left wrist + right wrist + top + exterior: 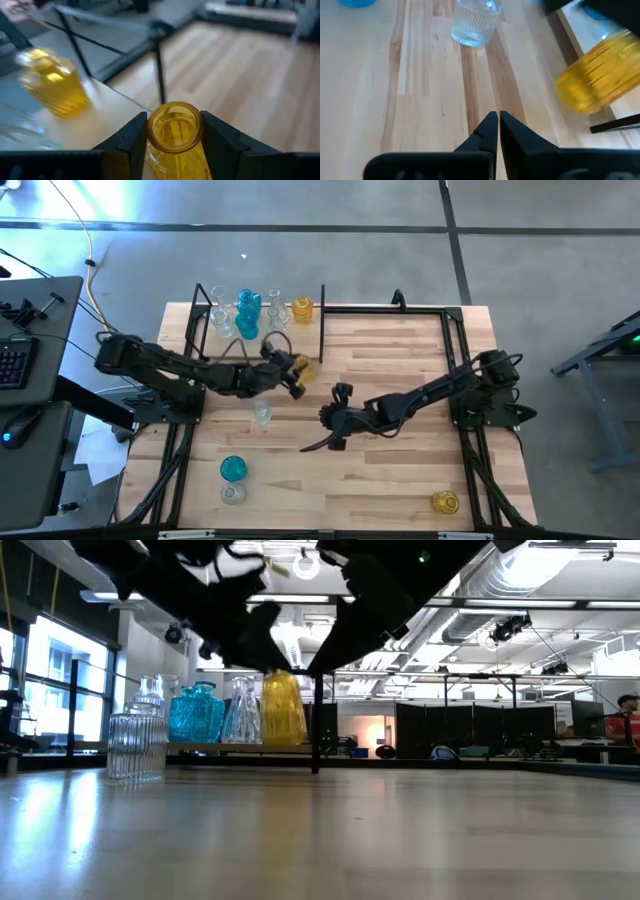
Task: Sort vases onto shelf
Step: Put the yellow vase on the shelf aligned with the other yellow vase
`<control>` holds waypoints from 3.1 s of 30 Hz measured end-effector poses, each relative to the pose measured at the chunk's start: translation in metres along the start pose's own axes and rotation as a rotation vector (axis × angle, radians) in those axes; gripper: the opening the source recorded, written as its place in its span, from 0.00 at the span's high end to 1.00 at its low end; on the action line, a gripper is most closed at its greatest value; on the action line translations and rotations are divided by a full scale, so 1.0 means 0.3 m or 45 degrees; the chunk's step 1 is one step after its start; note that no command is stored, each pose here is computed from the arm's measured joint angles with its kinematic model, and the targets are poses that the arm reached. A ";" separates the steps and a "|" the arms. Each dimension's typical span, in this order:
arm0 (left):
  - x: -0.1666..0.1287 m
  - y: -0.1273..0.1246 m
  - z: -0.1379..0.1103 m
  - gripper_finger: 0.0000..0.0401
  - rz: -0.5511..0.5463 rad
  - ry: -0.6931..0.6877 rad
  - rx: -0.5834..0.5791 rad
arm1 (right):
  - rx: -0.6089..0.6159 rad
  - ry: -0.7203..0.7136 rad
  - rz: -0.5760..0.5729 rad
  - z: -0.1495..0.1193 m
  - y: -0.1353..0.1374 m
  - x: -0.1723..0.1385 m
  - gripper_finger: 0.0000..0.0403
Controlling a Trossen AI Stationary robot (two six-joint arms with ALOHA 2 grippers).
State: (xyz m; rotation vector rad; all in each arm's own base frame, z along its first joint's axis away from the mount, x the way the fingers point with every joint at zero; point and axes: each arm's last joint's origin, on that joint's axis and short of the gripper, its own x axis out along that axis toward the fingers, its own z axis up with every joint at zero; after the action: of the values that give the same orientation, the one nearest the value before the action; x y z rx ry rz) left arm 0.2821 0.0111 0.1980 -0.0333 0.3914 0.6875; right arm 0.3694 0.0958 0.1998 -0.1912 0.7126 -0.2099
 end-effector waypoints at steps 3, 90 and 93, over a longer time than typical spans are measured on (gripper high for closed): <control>-0.017 0.039 0.044 0.65 0.033 -0.055 -0.067 | -0.008 -0.001 0.012 -0.002 0.014 -0.007 1.00; 0.189 0.160 0.093 0.88 0.208 0.389 0.203 | -0.014 -0.005 0.026 -0.006 0.045 -0.023 1.00; 0.214 0.179 0.078 0.95 0.240 0.418 0.194 | -0.014 -0.007 0.030 -0.007 0.050 -0.026 1.00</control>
State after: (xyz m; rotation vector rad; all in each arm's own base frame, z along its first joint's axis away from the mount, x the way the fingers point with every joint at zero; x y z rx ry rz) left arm 0.3015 0.0956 0.2016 0.0363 0.7685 0.8387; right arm 0.3643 0.1119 0.1994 -0.1938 0.7105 -0.1825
